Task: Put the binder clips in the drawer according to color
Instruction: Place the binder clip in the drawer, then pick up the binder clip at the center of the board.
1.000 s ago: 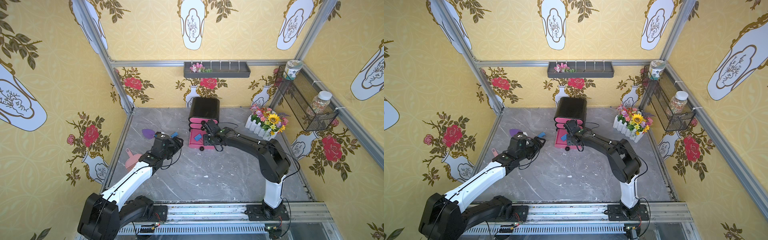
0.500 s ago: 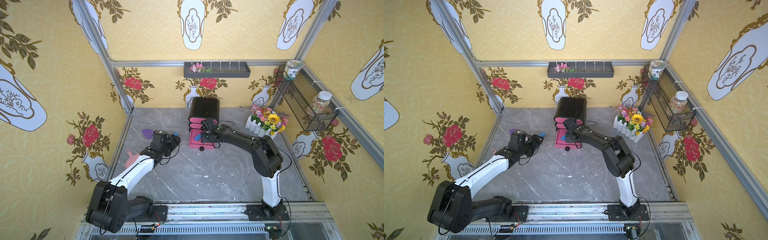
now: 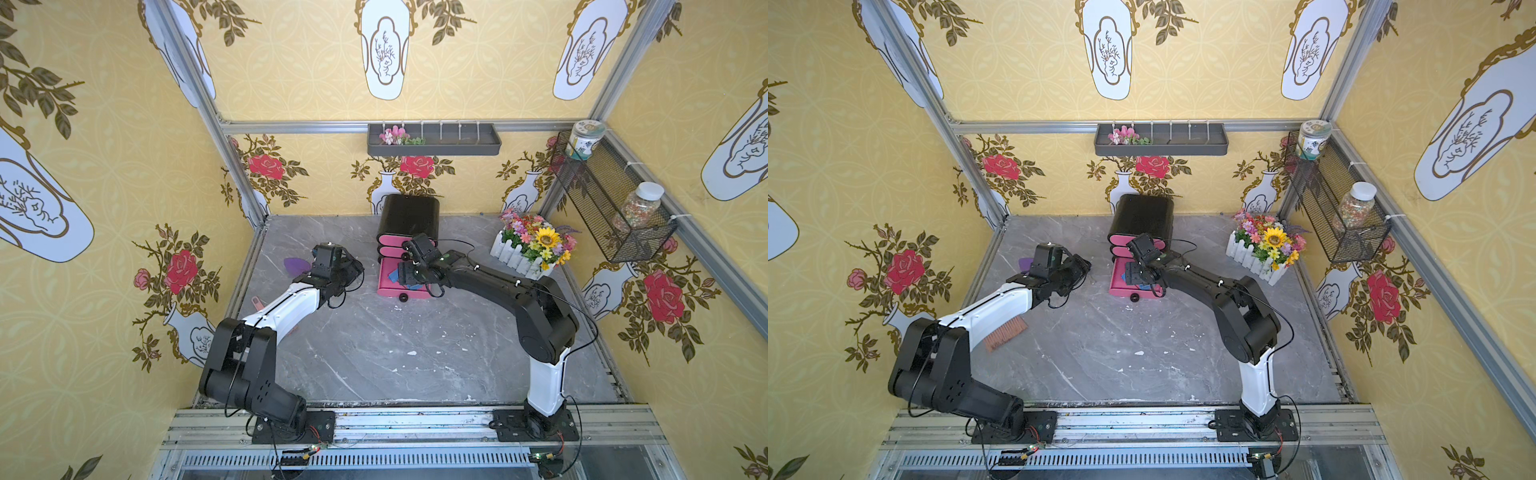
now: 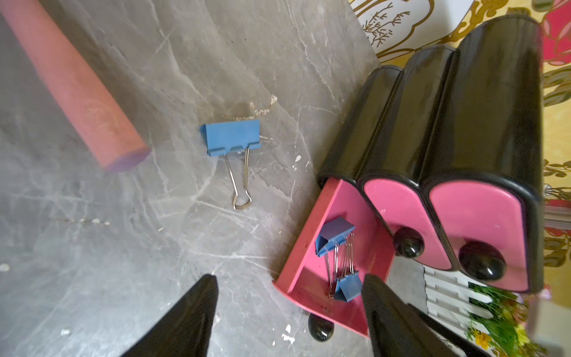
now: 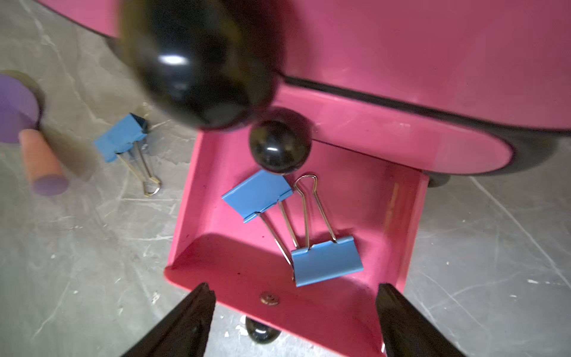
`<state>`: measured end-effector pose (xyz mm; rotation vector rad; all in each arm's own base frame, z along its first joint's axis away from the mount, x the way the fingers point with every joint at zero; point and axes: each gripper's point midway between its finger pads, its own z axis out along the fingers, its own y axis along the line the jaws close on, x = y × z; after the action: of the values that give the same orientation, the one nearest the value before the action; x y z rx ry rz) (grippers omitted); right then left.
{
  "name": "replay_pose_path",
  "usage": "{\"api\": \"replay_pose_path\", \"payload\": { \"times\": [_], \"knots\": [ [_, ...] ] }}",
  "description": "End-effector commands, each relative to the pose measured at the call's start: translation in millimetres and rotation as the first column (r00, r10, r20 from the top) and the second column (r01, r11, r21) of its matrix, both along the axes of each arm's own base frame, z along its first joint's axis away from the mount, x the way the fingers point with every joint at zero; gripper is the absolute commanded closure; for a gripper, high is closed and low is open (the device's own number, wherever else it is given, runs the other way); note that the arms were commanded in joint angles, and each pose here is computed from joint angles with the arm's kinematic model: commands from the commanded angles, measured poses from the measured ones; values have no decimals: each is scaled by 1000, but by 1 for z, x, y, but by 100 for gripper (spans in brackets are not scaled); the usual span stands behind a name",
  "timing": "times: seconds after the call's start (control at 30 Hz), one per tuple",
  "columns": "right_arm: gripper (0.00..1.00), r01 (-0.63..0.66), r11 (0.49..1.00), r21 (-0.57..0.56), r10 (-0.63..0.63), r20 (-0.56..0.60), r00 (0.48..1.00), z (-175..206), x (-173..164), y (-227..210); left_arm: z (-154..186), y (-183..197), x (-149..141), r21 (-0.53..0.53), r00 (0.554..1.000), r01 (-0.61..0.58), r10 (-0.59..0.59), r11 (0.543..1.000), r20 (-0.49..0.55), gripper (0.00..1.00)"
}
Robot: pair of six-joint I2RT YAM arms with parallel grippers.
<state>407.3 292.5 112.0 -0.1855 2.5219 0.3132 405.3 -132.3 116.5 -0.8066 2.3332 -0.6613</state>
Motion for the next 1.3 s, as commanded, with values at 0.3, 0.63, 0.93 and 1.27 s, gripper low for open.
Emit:
{"api": "replay_pose_path", "payload": {
  "times": [0.3,0.63,0.93,1.27],
  "knots": [
    [6,-99,995,1,98,154,983,63,-42,6,-54,11,47,218,975,-14,62,976,-214,24],
    [3,-106,993,51,95,190,977,86,-65,-10,-92,19,59,317,944,15,91,948,-316,22],
    [2,-101,992,74,85,190,978,87,-75,-16,-90,26,64,363,943,25,99,931,-319,18],
    [2,-91,991,96,73,178,981,82,-76,-15,-93,32,70,404,942,78,65,911,-329,19]
  ]
}}
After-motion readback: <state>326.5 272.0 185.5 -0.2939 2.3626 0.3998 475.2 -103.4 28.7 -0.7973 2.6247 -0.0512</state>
